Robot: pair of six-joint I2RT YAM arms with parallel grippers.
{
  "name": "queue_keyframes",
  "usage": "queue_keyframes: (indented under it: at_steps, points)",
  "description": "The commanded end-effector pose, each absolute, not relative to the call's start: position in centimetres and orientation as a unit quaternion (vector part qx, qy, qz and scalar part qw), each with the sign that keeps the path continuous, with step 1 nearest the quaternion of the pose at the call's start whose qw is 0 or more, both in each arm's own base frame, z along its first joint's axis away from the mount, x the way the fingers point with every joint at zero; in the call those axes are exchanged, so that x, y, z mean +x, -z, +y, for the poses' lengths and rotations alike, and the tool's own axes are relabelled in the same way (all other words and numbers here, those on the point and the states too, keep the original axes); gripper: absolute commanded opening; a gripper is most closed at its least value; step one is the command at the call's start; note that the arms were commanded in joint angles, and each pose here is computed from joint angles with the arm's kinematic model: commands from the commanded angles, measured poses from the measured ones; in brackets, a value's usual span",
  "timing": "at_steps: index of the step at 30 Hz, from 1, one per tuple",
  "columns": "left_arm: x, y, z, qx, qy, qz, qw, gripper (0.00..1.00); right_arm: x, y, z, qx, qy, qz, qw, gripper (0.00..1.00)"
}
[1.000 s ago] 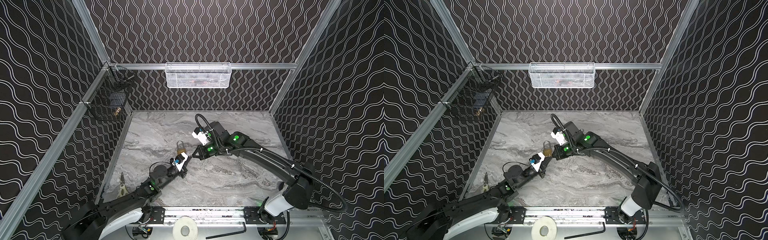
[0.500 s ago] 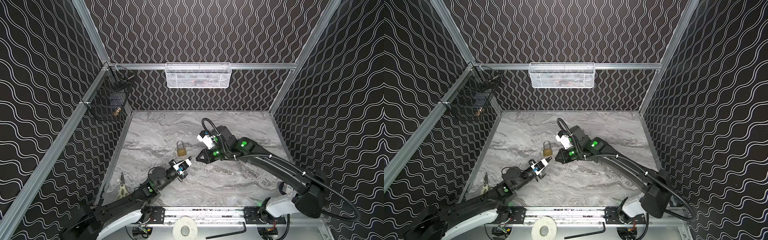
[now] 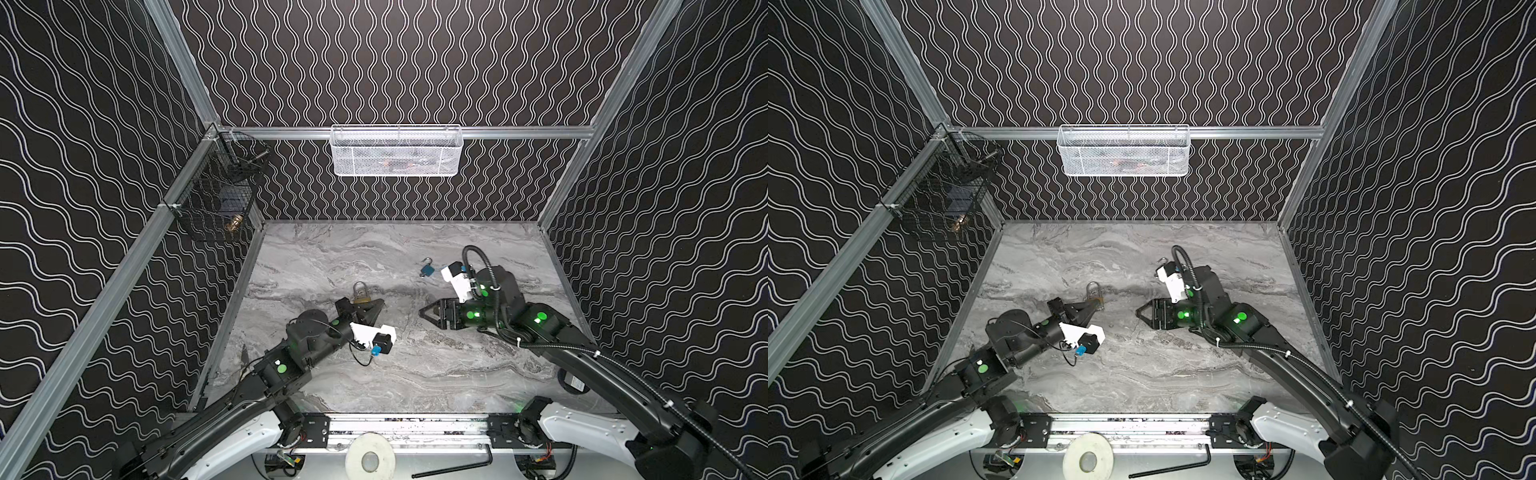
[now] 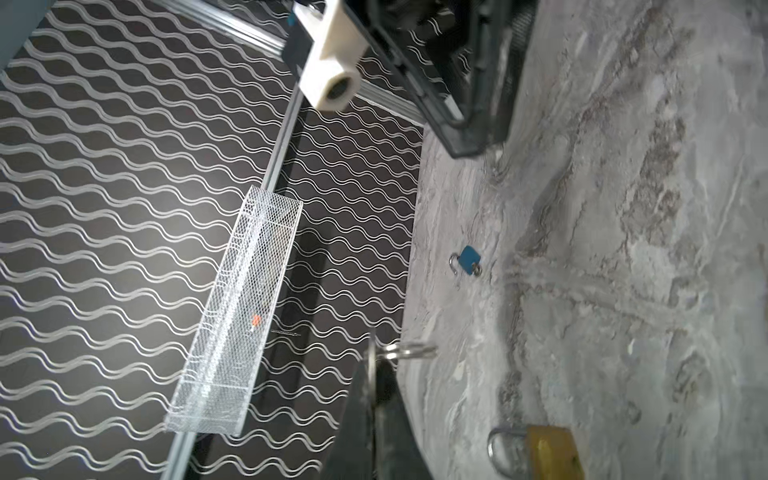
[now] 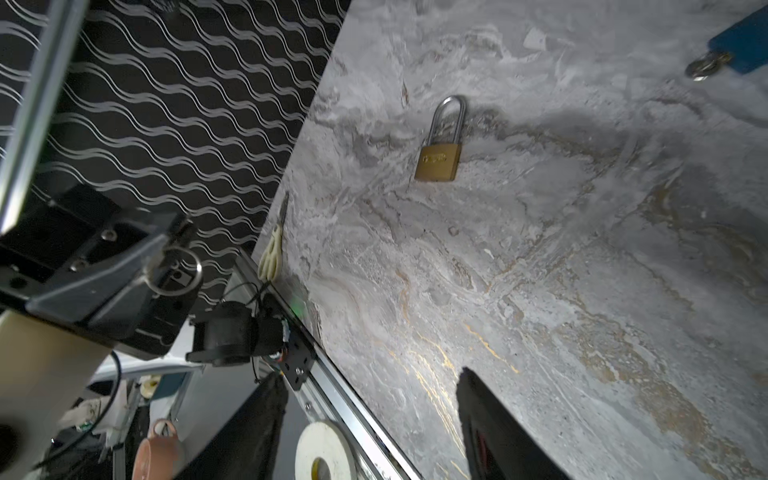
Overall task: Unlock with the key
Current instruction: 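Open the right gripper and draw it back while the left gripper lifts the key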
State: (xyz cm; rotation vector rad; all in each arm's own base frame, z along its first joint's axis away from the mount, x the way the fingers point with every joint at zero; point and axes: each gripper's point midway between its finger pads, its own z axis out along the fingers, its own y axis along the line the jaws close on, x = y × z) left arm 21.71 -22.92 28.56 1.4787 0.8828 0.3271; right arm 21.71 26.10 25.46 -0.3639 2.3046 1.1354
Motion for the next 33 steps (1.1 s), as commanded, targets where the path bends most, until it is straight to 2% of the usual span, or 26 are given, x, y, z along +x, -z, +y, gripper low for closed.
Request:
queue_keyframes:
  at_steps: [1, 4, 7, 11, 15, 17, 19, 22, 25, 29, 33]
  points:
    - [21.6, -25.4, -21.6, 0.753, -0.251, 0.3, 0.529, 0.0, 22.4, -30.3, 26.5, -0.137, -0.484, 0.797, 0.335, 0.77]
    - [22.6, -24.6, -20.5, 0.781, -0.356, 0.223, 0.463, 0.0, 22.3, -31.6, 26.7, -0.135, -0.52, 0.766, 0.353, 0.82]
    - [23.3, -24.7, -20.2, 0.785, -0.432, 0.159, 0.415, 0.0, 23.0, -31.0, 27.4, -0.131, -0.52, 0.772, 0.341, 0.79]
    - [21.8, -29.2, -22.8, 0.74, -0.431, 0.124, 0.501, 0.0, 23.7, -30.3, 28.0, -0.115, -0.519, 0.77, 0.354, 0.79]
    - [19.6, -32.4, -25.4, 0.719, -0.419, 0.066, 0.55, 0.0, 22.3, -32.1, 29.5, -0.157, -0.57, 0.722, 0.358, 0.75]
    - [19.0, -33.2, -26.3, 0.718, -0.425, 0.044, 0.55, 0.0, 21.8, -33.2, 29.9, -0.173, -0.579, 0.707, 0.367, 0.7]
    - [19.0, -33.6, -26.7, 0.718, -0.427, 0.038, 0.549, 0.0, 21.5, -34.2, 30.0, -0.184, -0.581, 0.697, 0.379, 0.65]
    - [18.7, -33.9, -27.1, 0.712, -0.42, 0.032, 0.561, 0.0, 21.4, -34.6, 30.4, -0.198, -0.581, 0.693, 0.378, 0.64]
    - [18.8, -34.1, -27.1, 0.703, -0.419, 0.043, 0.573, 0.0, 21.1, -34.6, 31.1, -0.209, -0.587, 0.691, 0.366, 0.52]
    - [18.7, -34.6, -26.6, 0.686, -0.416, 0.06, 0.594, 0.0, 20.4, -34.4, 31.4, -0.209, -0.583, 0.694, 0.366, 0.54]
    - [18.4, -35.7, -26.3, 0.667, -0.412, 0.072, 0.617, 0.0, 19.5, -34.5, 32.1, -0.225, -0.592, 0.688, 0.354, 0.51]
